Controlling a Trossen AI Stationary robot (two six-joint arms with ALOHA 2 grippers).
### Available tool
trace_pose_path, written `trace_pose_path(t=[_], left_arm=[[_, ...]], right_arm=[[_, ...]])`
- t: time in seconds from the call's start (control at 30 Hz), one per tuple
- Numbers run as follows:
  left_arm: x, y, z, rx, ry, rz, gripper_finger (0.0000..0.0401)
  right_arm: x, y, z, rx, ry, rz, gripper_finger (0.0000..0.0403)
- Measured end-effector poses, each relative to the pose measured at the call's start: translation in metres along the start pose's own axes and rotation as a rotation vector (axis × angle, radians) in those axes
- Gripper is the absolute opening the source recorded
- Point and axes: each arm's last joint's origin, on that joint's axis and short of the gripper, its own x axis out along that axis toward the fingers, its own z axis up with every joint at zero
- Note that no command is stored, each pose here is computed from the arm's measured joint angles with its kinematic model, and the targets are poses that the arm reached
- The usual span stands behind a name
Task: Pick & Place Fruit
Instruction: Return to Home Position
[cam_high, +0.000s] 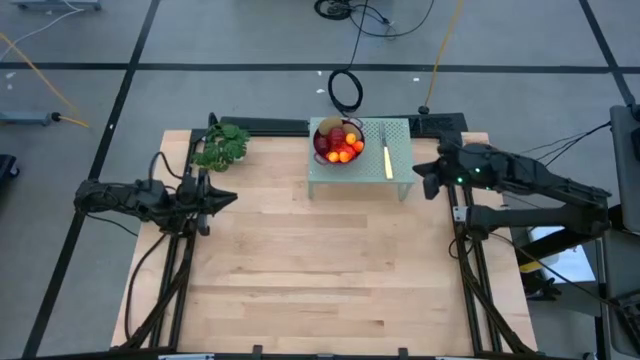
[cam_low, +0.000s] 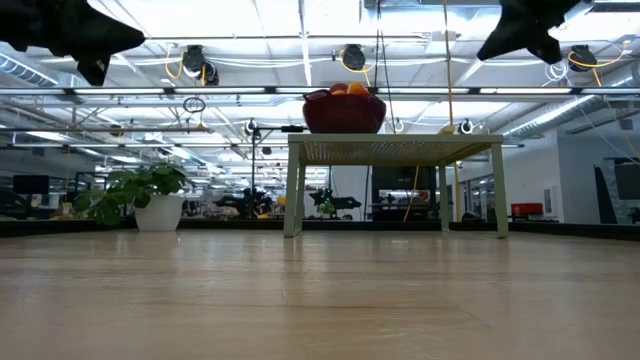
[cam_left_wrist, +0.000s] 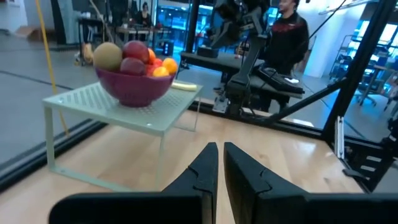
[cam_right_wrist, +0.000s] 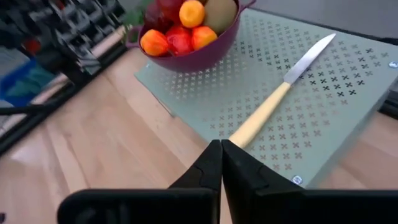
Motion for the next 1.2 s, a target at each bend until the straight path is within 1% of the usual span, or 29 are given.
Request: trace_pose_path(t=[0.13, 0.23, 0.43, 0.57, 0.73, 0.9, 1.0, 1.2], left_arm=[[0.000, 0.000, 0.001, 0.019, -0.006, -0.001, 0.0026], [0.000, 0.000, 0.001, 0.019, -0.005, -0.004, 0.0026], [0.000, -0.001, 0.000, 0.023, -0.002, -0.017, 0.0026], [0.000, -0.001, 0.000, 0.025, 0.000, -0.017, 0.0026], [0.000, -0.001, 0.000, 0.018, 0.000, -0.018, 0.0026], [0.000, -0.001, 0.000, -0.003, -0.001, -0.019, 0.0026], [0.000, -0.001, 0.000, -0.003, 0.000, -0.019, 0.0026], [0.000, 0.000, 0.000, -0.003, -0.001, -0.009, 0.0026]], right_arm=[[0.001, -0.008, -0.014, -0.001, -0.080, 0.060, 0.0004], [0.004, -0.013, -0.025, -0.016, -0.121, 0.146, 0.0002], [0.014, -0.018, -0.050, -0.077, -0.110, 0.368, 0.0004], [0.017, -0.022, -0.060, -0.088, -0.126, 0.453, 0.0002], [0.014, -0.026, -0.067, -0.090, -0.172, 0.508, 0.0004], [0.005, -0.028, -0.067, -0.079, -0.227, 0.542, 0.0002], [0.003, -0.028, -0.066, -0.065, -0.239, 0.559, 0.0002], [0.007, -0.017, -0.065, -0.096, -0.215, 0.639, 0.0003]])
